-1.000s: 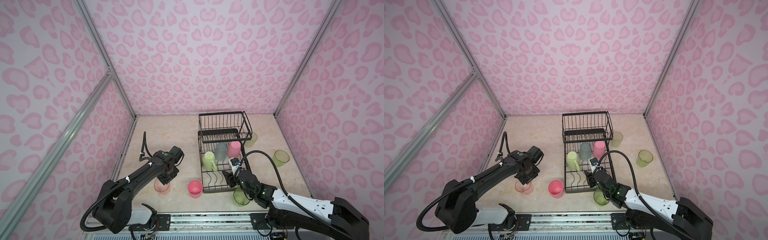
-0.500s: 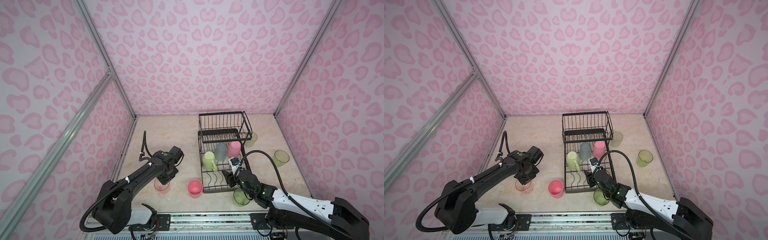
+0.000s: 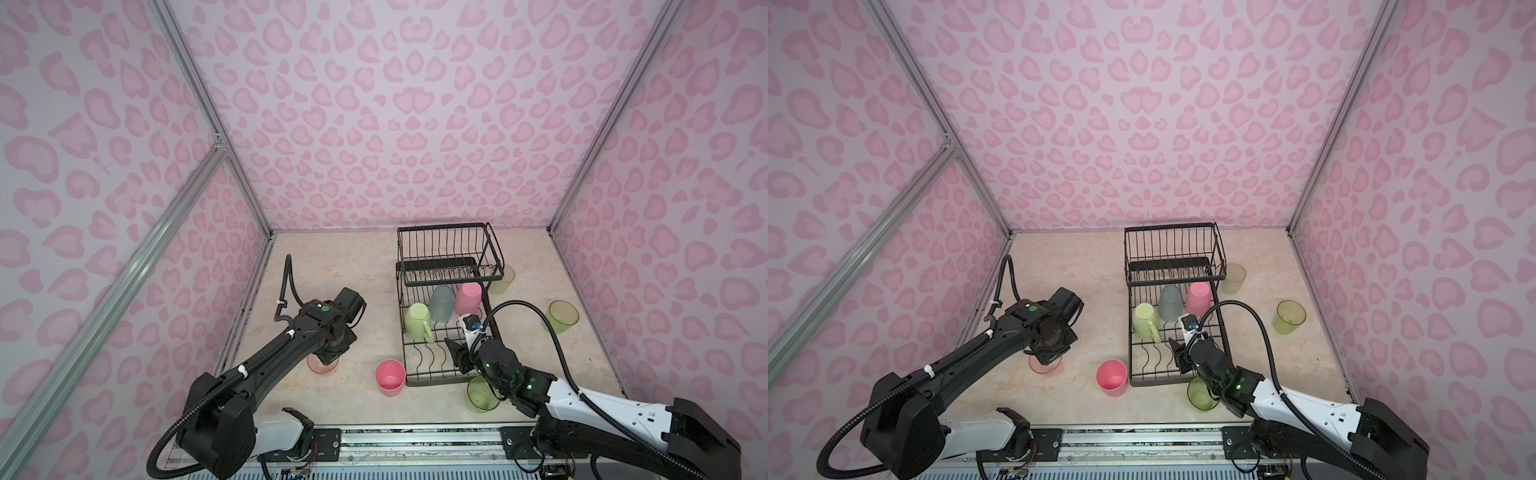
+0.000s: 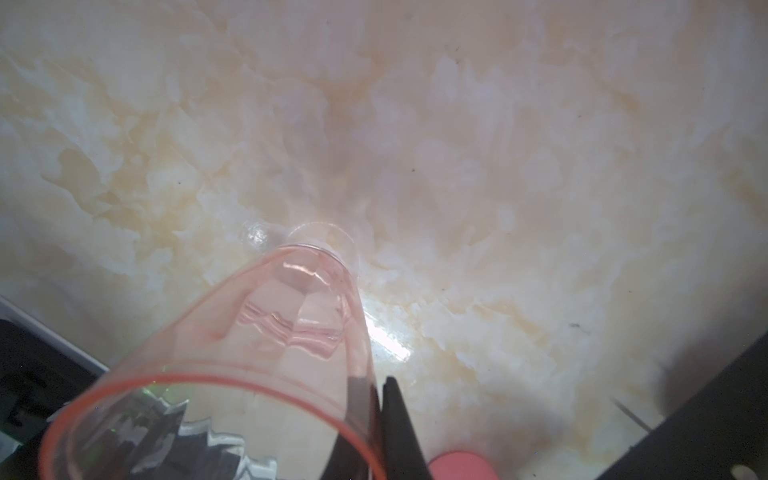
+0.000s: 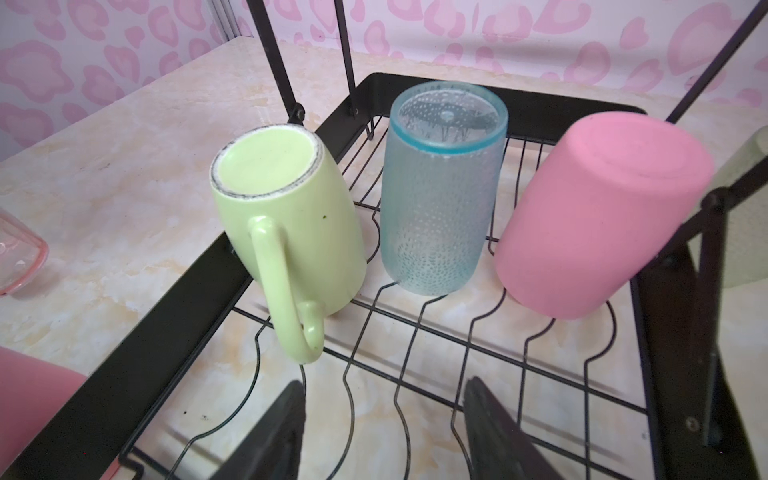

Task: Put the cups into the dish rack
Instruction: 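Close the left gripper on the clear pink cup's rim and lift it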

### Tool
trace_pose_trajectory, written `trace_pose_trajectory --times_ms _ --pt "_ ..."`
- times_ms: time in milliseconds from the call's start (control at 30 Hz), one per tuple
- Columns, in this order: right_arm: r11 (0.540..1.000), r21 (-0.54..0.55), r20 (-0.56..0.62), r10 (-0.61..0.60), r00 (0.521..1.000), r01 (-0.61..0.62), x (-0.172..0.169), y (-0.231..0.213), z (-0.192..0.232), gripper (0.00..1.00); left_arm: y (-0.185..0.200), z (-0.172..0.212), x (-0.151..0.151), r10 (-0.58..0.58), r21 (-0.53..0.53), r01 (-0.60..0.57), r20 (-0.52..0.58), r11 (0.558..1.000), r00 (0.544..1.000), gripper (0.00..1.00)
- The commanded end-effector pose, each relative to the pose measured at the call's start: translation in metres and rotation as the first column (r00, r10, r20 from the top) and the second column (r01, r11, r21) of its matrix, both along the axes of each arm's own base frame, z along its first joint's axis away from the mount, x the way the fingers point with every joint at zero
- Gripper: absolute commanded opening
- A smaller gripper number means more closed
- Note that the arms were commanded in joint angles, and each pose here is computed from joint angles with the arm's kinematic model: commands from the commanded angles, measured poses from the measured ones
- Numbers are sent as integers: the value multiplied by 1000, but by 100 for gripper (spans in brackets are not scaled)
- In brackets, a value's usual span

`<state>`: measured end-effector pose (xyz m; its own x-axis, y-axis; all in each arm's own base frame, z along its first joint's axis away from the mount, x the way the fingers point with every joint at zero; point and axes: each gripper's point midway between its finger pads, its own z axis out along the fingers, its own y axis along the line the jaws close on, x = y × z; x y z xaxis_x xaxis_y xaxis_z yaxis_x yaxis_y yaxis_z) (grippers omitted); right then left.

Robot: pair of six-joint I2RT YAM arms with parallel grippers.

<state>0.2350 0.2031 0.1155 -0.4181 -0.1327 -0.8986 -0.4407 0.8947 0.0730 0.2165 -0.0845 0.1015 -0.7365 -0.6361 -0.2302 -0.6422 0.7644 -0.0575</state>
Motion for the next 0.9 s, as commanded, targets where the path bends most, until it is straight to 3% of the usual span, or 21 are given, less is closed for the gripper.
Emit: trace_pose_trajectory --times_ms 0,367,500,667,867 --pt "1000 -16 -2 -13 1000 13 0 -4 -4 60 -5 19 12 -60 -14 61 72 998 996 4" --pt "1000 -10 13 -5 1000 6 -12 -1 14 61 -25 93 49 -224 -42 251 326 967 918 4" --pt "999 -34 37 14 999 -13 -23 7 36 61 -41 122 61 -263 -116 342 431 933 863 3" --pt "999 17 79 42 996 -44 -31 26 81 62 -50 165 73 -264 -174 422 559 890 786 4" --pt "994 16 119 110 987 -112 -36 67 141 62 -62 222 86 -245 -229 537 700 812 670 8"
